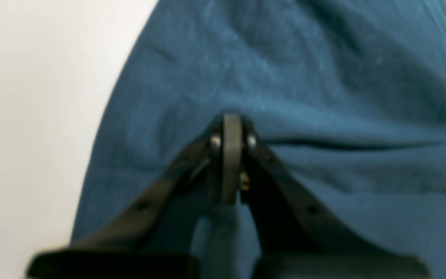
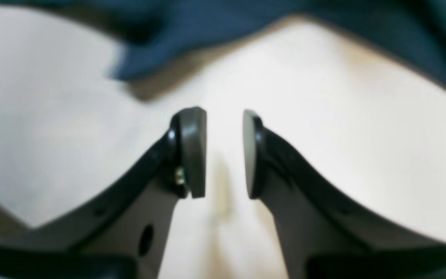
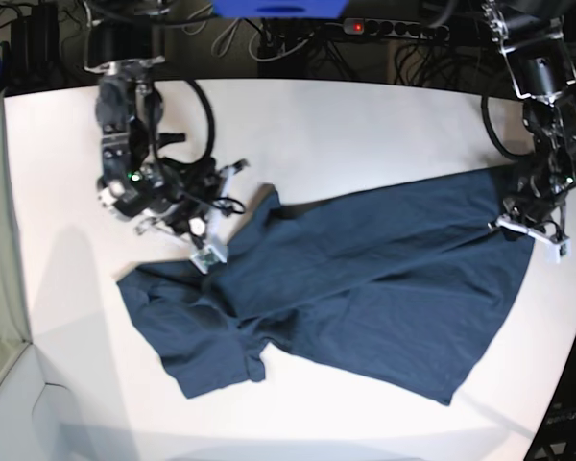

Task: Layout the t-shirt on the table in an organized manner, then fold the t-shirt properly
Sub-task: 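Release the shirt and regrasp its hem with the right gripper, then lift the hem with the right gripper and sweep it across the shirt, then pull the shirt edges apart with both grippers to flatten it, then grasp the shirt fabric with the right gripper and drag it toward the left gripper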

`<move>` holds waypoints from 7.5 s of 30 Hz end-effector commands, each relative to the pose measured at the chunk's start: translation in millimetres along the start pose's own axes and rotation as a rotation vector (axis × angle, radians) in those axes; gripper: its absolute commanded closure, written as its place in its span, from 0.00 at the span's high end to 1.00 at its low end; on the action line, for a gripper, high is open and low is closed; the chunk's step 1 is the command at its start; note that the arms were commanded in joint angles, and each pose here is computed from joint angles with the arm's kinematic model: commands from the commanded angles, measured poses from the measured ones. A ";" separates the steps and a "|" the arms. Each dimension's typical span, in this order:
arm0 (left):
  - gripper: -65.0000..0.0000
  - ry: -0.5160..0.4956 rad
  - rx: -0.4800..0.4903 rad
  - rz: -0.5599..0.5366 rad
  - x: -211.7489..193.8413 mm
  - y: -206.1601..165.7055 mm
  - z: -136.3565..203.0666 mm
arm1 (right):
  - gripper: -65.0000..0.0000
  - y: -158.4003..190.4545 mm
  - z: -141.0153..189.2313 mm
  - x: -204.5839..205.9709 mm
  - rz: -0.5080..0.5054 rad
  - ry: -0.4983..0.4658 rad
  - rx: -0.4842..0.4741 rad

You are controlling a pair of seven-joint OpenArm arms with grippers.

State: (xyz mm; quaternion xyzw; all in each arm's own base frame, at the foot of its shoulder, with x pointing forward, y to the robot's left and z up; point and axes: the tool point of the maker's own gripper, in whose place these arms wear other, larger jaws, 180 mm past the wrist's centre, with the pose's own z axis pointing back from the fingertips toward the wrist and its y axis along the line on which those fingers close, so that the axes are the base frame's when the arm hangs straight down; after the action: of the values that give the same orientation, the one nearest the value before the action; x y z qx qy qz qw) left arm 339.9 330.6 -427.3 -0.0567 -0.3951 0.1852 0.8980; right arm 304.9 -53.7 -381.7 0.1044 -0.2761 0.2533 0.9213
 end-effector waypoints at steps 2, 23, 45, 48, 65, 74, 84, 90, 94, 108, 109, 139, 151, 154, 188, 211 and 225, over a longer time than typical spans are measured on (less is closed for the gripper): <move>0.01 -0.045 0.009 -0.013 22.0 6.2 3.1 | 0.26 0.5 2.2 19.3 0.010 -0.050 0.005; 0.01 -0.059 0.119 -0.012 22.4 66.3 10.3 | 0.69 33.9 -3.7 37.6 -0.018 -0.099 0.080; 0.01 -0.055 0.115 -0.007 19.4 64.3 9.3 | 0.69 23.6 -35.3 19.1 -0.106 -0.101 0.103; 0.01 -0.053 0.114 -0.006 18.6 63.7 9.0 | 0.69 19.2 -36.3 17.3 -0.115 -0.097 0.098; 0.01 -0.055 0.111 -0.004 19.6 62.5 8.4 | 0.40 41.1 -62.2 12.1 -0.157 -0.113 0.185; 0.01 -0.060 0.111 -0.004 22.1 62.4 8.2 | 0.00 16.2 -40.9 13.7 -0.071 -0.055 0.119; 0.01 -0.062 0.114 -0.009 24.7 64.2 9.6 | 0.00 -2.2 86.3 127.8 0.161 -0.379 -0.109; 0.01 -0.057 0.115 -0.009 23.4 64.5 9.6 | 0.00 26.5 105.7 166.4 0.300 -0.470 -0.094; 0.01 -0.055 0.118 -0.012 22.9 66.2 10.5 | 0.00 50.7 100.6 164.8 0.381 -0.452 -0.058; 0.01 -0.138 0.160 -0.055 75.7 87.0 25.6 | 0.00 167.7 47.3 12.9 0.688 -0.086 0.221; 0.01 -0.143 0.171 -0.064 81.0 92.1 29.2 | 0.00 170.6 46.6 7.9 0.716 -0.075 0.217; 0.01 0.002 -0.064 -0.130 25.9 -61.1 -20.2 | 0.06 49.6 43.8 -24.0 0.604 0.101 -0.133; 0.01 -0.053 0.058 -0.138 38.1 8.8 -18.4 | 0.47 -20.9 61.5 -52.2 0.460 0.181 -0.272; 0.01 -0.065 0.068 -0.141 42.2 14.9 -17.1 | 0.58 -18.3 59.2 -54.5 0.440 0.158 -0.257; 0.01 -0.085 0.075 -0.149 54.3 19.2 -11.6 | 0.00 -87.8 36.2 9.1 0.319 0.144 -0.352; 0.01 -0.052 0.063 -0.150 48.1 11.3 -11.5 | 0.00 183.3 -22.1 62.7 1.207 0.083 -0.015; 0.01 -0.057 0.061 -0.149 48.3 10.8 -11.9 | 0.09 173.8 -6.4 75.4 1.121 0.046 -0.039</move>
State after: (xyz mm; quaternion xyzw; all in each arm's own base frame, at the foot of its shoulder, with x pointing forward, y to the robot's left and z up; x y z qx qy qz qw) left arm 364.5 348.5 -423.8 -0.0038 -0.3939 0.1341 0.9093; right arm 262.7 118.9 -351.4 -0.0786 -0.2500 0.7063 0.6576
